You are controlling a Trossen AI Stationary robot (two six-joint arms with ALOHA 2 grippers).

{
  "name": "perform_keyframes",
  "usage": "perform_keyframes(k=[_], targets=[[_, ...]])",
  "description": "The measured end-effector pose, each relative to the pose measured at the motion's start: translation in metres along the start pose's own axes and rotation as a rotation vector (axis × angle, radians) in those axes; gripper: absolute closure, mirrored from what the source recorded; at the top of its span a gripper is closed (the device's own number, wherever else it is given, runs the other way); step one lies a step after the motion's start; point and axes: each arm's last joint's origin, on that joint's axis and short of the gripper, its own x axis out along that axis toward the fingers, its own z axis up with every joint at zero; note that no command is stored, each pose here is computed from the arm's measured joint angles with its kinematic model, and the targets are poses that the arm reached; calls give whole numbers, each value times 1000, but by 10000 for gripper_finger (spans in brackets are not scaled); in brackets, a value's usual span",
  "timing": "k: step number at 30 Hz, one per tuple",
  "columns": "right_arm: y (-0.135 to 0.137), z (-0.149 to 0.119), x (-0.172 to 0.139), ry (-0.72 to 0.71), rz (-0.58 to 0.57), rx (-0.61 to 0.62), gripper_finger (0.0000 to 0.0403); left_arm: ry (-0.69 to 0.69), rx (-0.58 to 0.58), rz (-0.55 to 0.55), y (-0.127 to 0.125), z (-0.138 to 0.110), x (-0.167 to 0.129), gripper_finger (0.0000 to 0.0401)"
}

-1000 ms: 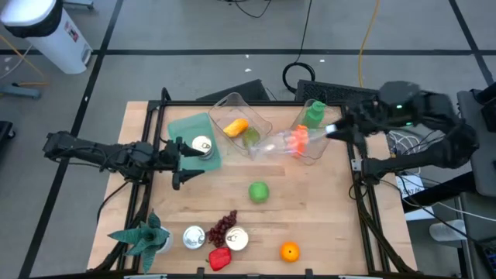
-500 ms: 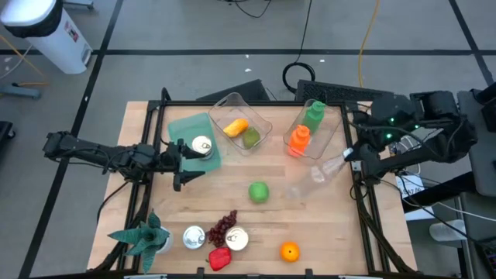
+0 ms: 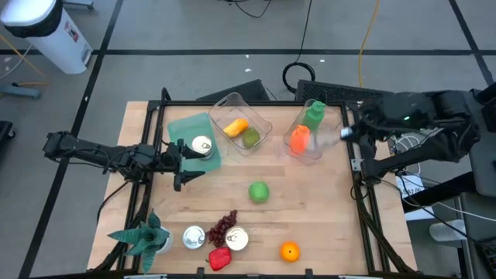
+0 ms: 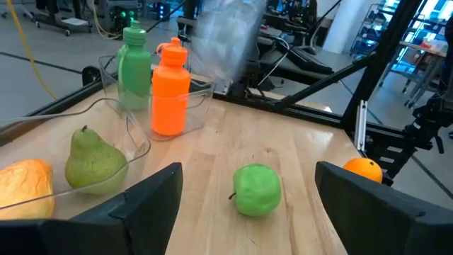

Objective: Pick & Place Food Item
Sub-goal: Put the transparent bottle into the right transparent bin

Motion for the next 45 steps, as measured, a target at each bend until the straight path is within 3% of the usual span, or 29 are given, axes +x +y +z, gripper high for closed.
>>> perform_keyframes(k=[4,10,14,21,28,37,45], targets=[[-2,12,-26,-210,-60,-19,282,0,0,0,0,0,0,84],[-2,24,-56,-266,-144,-81,282,4,1,4,0,0,0,83],[2,34,-68,-333,-123,-141,282,5,5,6,0,-1,0,84],[5,23,-62,-180,116,-313,282,-3,45,14,0,0,0,91],[13,11,-33,94,341,-139,282,-8,77,33,1,0,0,91],[4,-22,17,367,237,84,282,-8,115,32,1,0,0,87],[-6,-39,20,364,173,73,282,-8,98,29,1,0,0,99]])
